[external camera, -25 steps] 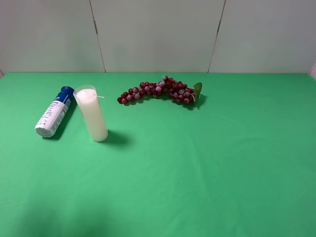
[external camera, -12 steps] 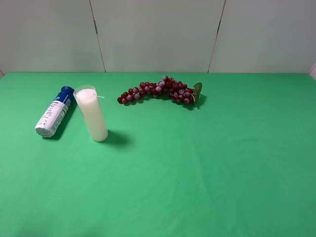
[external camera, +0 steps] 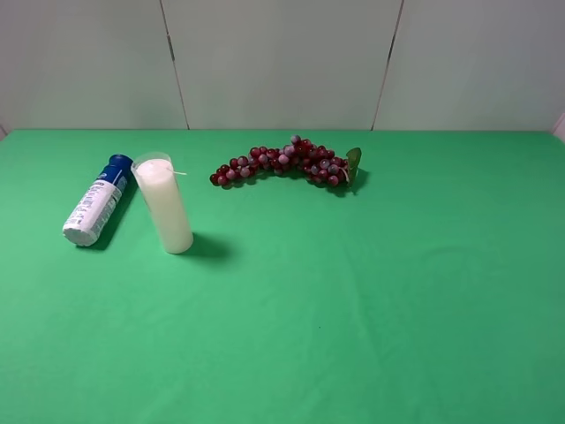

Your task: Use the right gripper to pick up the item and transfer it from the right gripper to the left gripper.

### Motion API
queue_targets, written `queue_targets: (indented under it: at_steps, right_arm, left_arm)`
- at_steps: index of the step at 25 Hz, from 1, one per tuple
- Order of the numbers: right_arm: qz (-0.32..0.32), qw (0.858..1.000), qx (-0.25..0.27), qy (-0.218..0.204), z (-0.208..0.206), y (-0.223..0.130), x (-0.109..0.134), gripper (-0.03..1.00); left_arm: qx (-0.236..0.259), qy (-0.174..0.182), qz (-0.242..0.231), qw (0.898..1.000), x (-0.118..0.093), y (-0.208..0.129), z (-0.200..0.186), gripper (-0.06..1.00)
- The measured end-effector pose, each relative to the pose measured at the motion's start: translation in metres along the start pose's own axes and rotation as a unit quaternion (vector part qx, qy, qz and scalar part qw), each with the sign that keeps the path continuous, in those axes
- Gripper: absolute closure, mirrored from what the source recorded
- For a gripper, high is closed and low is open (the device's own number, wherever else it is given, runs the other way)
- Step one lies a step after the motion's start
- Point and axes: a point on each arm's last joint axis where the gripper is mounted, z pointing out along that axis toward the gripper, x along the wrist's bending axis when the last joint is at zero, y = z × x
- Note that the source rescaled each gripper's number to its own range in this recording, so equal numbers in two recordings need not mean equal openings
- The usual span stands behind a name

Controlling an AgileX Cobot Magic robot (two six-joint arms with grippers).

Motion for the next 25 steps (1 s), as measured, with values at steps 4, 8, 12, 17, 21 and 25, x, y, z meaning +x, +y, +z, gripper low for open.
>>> queue_targets:
  at_steps: [4, 8, 12, 17, 21, 25]
  right_arm:
    - [0.0, 1.0, 0.0, 0.0, 0.0, 0.0, 0.0, -0.03]
    - [0.0, 1.0, 0.0, 0.0, 0.0, 0.0, 0.0, -0.03]
    - [0.0, 1.0, 0.0, 0.0, 0.0, 0.0, 0.0, -0.03]
    - [0.0, 1.0, 0.0, 0.0, 0.0, 0.0, 0.0, -0.03]
    - [0.0, 1.0, 0.0, 0.0, 0.0, 0.0, 0.0, -0.03]
    - [0.0, 1.0, 0.0, 0.0, 0.0, 0.0001, 0.0, -0.03]
  left_arm:
    - [0.013, -0.003, -0.004, 1.0, -0.0007, -0.0065, 0.0021, 0.18]
    - [0.012, -0.004, -0.005, 1.0, -0.0008, -0.0065, 0.002, 0.18]
    - [0.012, -0.004, -0.006, 1.0, -0.0009, -0.0065, 0.002, 0.18]
    - [0.012, -0.004, -0.006, 1.0, -0.0009, -0.0065, 0.002, 0.18]
    - [0.012, -0.004, -0.006, 1.0, -0.0009, -0.0065, 0.002, 0.18]
    - [0.012, -0.004, -0.006, 1.0, -0.0009, -0.0065, 0.002, 0.18]
